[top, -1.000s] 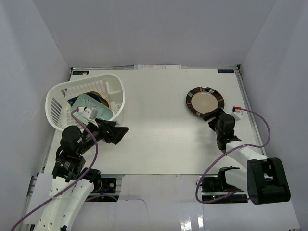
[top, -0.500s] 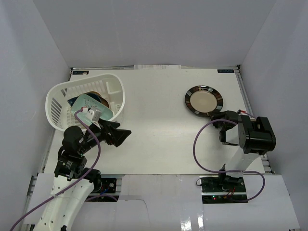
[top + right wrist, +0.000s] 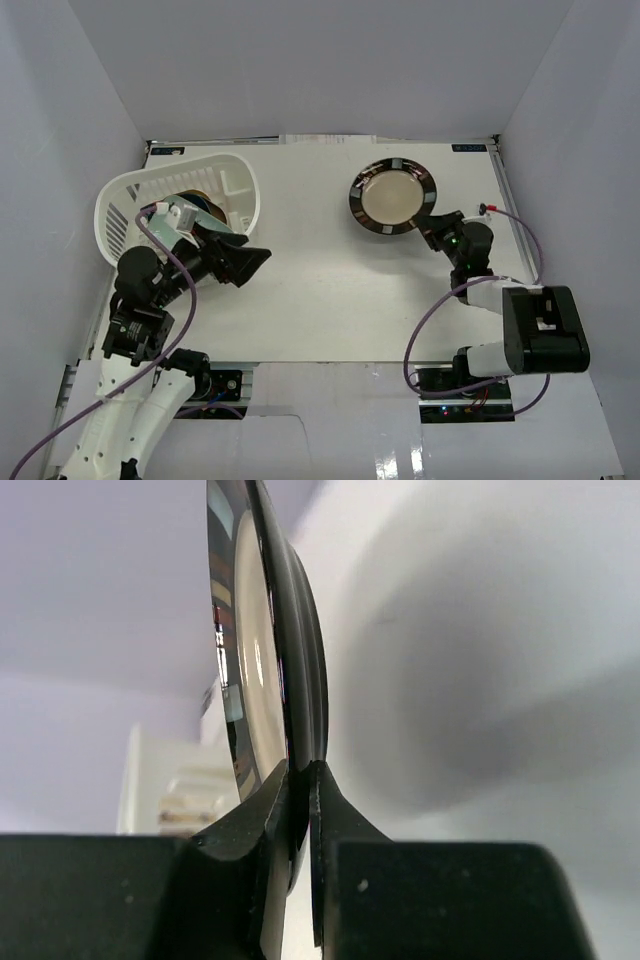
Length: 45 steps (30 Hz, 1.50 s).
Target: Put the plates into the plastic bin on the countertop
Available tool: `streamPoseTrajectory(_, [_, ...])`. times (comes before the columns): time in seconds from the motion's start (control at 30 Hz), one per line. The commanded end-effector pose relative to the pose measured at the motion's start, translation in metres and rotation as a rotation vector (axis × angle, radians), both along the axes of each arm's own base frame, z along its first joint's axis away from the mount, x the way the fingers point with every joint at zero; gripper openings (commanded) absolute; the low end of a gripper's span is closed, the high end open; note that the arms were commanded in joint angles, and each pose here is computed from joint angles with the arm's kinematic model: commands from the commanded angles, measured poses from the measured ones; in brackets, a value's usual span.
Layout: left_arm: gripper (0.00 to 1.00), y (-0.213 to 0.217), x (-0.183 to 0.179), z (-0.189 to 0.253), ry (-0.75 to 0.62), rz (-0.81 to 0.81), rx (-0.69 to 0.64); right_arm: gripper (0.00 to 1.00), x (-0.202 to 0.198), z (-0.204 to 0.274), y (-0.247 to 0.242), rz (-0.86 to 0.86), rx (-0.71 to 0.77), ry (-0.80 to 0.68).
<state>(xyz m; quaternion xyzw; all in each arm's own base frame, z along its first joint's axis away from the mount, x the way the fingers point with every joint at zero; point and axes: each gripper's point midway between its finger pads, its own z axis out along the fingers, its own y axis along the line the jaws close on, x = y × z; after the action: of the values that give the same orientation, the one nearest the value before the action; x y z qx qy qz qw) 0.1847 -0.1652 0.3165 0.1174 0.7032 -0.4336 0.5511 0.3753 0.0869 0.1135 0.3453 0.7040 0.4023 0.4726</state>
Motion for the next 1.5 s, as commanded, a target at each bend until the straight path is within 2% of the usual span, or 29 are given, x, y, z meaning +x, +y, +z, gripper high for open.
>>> streamPoseTrajectory(0.0, [0.98, -0.001, -0.018, 0.08, -0.172, -0.037, -0.089, 0.08, -0.002, 0.158, 0.064, 0.236, -0.036, -0.465])
streamPoseTrajectory(0.17, [0.98, 0.005, -0.039, 0.125, -0.277, -0.033, -0.123, 0.08, -0.022, 0.202, 0.154, 0.461, -0.061, -0.556])
streamPoseTrajectory(0.37, [0.98, 0.013, -0.046, 0.134, -0.3, 0.004, -0.129, 0.08, -0.035, 0.249, 0.268, 0.683, -0.041, -0.651])
streamPoseTrajectory(0.4, [0.98, 0.014, -0.047, 0.134, -0.302, 0.009, -0.126, 0.08, -0.027, 0.227, 0.29, 0.728, -0.068, -0.586])
streamPoseTrajectory(0.43, [0.98, 0.015, -0.045, 0.133, -0.299, 0.019, -0.123, 0.08, -0.036, 0.252, 0.315, 0.768, -0.054, -0.637])
streamPoseTrajectory(0.47, [0.98, 0.016, -0.046, 0.133, -0.297, 0.025, -0.117, 0.08, -0.03, 0.23, 0.335, 0.795, -0.086, -0.59])
streamPoseTrajectory(0.5, [0.98, 0.017, -0.046, 0.133, -0.3, 0.03, -0.113, 0.08, -0.038, 0.228, 0.355, 0.83, -0.092, -0.588])
streamPoseTrajectory(0.67, [0.98, 0.021, -0.046, 0.132, -0.302, 0.054, -0.097, 0.08, -0.025, 0.223, 0.426, 0.884, -0.16, -0.574])
streamPoseTrajectory(0.73, [0.98, 0.021, -0.045, 0.128, -0.293, 0.059, -0.094, 0.08, -0.022, 0.209, 0.442, 0.897, -0.221, -0.541])
streamPoseTrajectory(1.0, [0.98, 0.021, -0.037, 0.117, -0.273, 0.073, -0.074, 0.09, -0.015, 0.173, 0.497, 0.94, -0.263, -0.488])
streamPoseTrajectory(1.03, [0.98, 0.021, -0.036, 0.115, -0.269, 0.075, -0.071, 0.11, -0.015, 0.166, 0.499, 0.94, -0.266, -0.476])
streamPoseTrajectory(1.1, [0.98, 0.022, -0.035, 0.114, -0.265, 0.08, -0.068, 0.23, -0.013, 0.154, 0.501, 0.942, -0.271, -0.453])
streamPoseTrajectory(1.13, [0.98, 0.022, -0.034, 0.113, -0.265, 0.085, -0.065, 0.31, -0.012, 0.148, 0.501, 0.936, -0.277, -0.441])
streamPoseTrajectory(1.17, [0.98, 0.023, -0.034, 0.112, -0.26, 0.087, -0.063, 0.45, -0.01, 0.15, 0.499, 0.924, -0.274, -0.443])
streamPoseTrajectory(1.23, [0.98, 0.024, -0.032, 0.109, -0.252, 0.098, -0.057, 0.56, -0.01, 0.152, 0.495, 0.904, -0.275, -0.448])
streamPoseTrajectory(1.27, [0.98, 0.024, -0.032, 0.109, -0.25, 0.101, -0.055, 0.67, -0.009, 0.158, 0.493, 0.891, -0.278, -0.466])
streamPoseTrajectory(1.33, [0.98, 0.027, -0.028, 0.107, -0.236, 0.122, -0.047, 0.79, -0.008, 0.176, 0.486, 0.858, -0.285, -0.498])
streamPoseTrajectory(1.37, [0.98, 0.028, -0.028, 0.11, -0.237, 0.13, -0.045, 0.89, -0.007, 0.183, 0.482, 0.844, -0.3, -0.517])
streamPoseTrajectory(1.43, [0.98, 0.032, -0.022, 0.108, -0.216, 0.166, -0.032, 0.98, -0.006, 0.201, 0.471, 0.801, -0.321, -0.547])
streamPoseTrajectory(1.47, [0.98, 0.035, -0.021, 0.109, -0.214, 0.181, -0.03, 0.92, -0.006, 0.206, 0.466, 0.789, -0.333, -0.556])
